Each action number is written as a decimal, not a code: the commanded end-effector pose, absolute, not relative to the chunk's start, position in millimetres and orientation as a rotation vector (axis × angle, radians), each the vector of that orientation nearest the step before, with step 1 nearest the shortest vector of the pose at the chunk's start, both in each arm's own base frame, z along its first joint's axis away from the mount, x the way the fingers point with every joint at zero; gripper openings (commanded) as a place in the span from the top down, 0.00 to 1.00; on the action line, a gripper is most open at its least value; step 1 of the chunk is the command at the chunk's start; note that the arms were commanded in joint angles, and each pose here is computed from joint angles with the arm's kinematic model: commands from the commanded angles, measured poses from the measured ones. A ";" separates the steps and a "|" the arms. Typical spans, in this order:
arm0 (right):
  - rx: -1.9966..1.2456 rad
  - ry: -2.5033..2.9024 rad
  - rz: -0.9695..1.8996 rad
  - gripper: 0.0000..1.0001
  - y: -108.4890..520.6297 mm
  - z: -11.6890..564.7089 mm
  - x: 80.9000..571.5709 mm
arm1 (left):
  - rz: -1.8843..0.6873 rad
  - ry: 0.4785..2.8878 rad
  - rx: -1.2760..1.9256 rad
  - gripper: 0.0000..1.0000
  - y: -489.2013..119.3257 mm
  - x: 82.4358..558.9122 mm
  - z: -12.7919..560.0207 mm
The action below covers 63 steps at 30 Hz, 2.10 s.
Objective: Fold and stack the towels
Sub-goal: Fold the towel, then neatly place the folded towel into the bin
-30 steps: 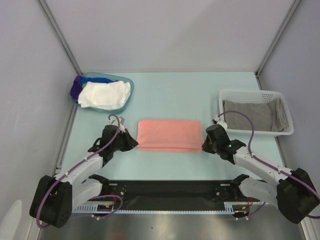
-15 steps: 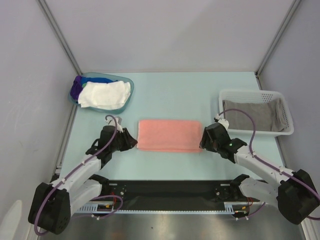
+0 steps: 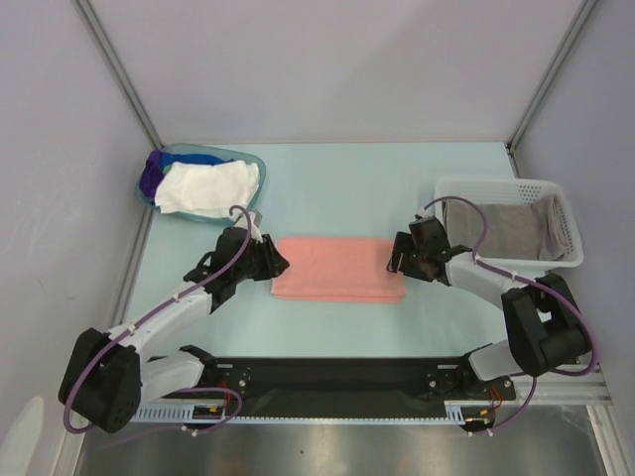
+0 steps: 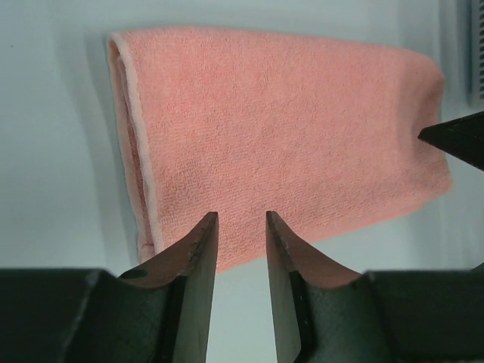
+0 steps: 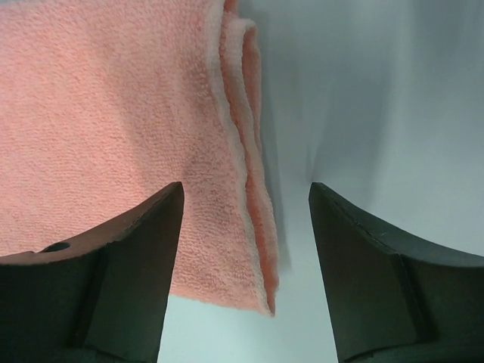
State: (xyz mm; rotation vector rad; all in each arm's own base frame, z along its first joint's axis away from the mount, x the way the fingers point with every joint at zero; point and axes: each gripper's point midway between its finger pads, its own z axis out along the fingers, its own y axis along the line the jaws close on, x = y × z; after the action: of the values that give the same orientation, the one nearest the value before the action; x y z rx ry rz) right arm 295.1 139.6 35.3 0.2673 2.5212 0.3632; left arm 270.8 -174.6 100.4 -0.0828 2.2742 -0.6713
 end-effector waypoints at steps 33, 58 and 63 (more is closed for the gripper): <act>0.074 2.487 -0.290 1.00 143.5 52.6 306.6 | -0.818 2.123 0.223 0.64 -195.5 241.3 195.7; -0.002 2.195 -0.961 1.00 69.6 202.9 382.8 | -0.784 2.104 0.486 0.66 -186.3 208.0 192.1; 0.040 2.187 -0.922 1.00 44.7 231.0 385.5 | -0.824 2.092 0.501 0.67 -190.1 203.1 193.4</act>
State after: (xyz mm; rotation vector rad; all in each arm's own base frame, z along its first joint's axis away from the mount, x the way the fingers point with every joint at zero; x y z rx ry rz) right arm 381.4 57.5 181.6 -0.0009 2.2675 -0.9630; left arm 209.9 -184.2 185.4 0.4387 2.1442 -0.7815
